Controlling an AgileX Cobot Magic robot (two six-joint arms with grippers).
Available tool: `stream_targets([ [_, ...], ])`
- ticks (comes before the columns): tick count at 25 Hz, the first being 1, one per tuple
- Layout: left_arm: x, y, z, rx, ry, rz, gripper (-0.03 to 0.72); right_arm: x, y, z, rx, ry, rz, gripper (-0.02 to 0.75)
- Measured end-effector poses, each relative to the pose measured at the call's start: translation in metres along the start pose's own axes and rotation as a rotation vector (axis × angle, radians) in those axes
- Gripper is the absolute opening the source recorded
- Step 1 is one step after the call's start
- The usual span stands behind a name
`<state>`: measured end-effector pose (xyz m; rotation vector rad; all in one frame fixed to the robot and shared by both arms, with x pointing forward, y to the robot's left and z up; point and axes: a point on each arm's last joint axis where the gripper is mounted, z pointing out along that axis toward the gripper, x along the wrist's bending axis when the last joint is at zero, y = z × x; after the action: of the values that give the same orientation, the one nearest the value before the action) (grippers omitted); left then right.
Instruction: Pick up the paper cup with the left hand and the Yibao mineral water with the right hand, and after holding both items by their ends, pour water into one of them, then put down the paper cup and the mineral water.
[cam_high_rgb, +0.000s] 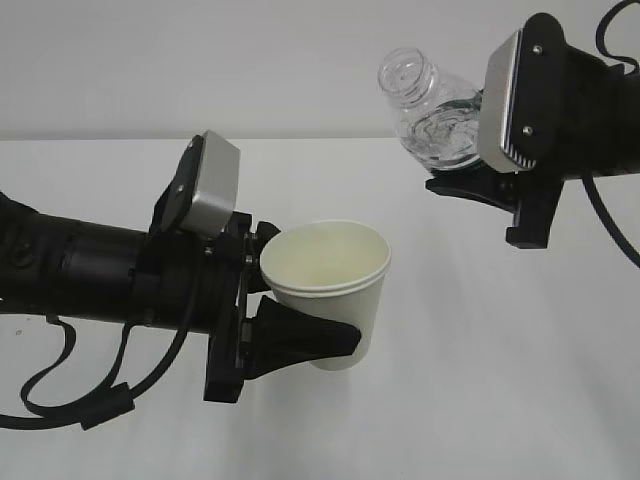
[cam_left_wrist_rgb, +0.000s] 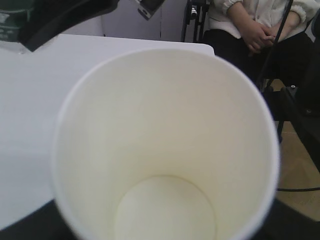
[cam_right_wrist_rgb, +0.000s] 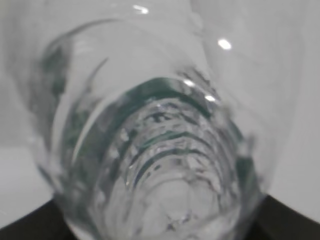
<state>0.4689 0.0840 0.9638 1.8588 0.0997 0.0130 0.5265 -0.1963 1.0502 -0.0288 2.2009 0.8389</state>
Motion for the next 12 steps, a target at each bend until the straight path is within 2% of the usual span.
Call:
stream_targets([
  [12,-0.012,0.003,0.009,-0.001,-0.050,0.012,0.449,0.000,0.000,0.000,0.003,-0.002,-0.089,0.435],
])
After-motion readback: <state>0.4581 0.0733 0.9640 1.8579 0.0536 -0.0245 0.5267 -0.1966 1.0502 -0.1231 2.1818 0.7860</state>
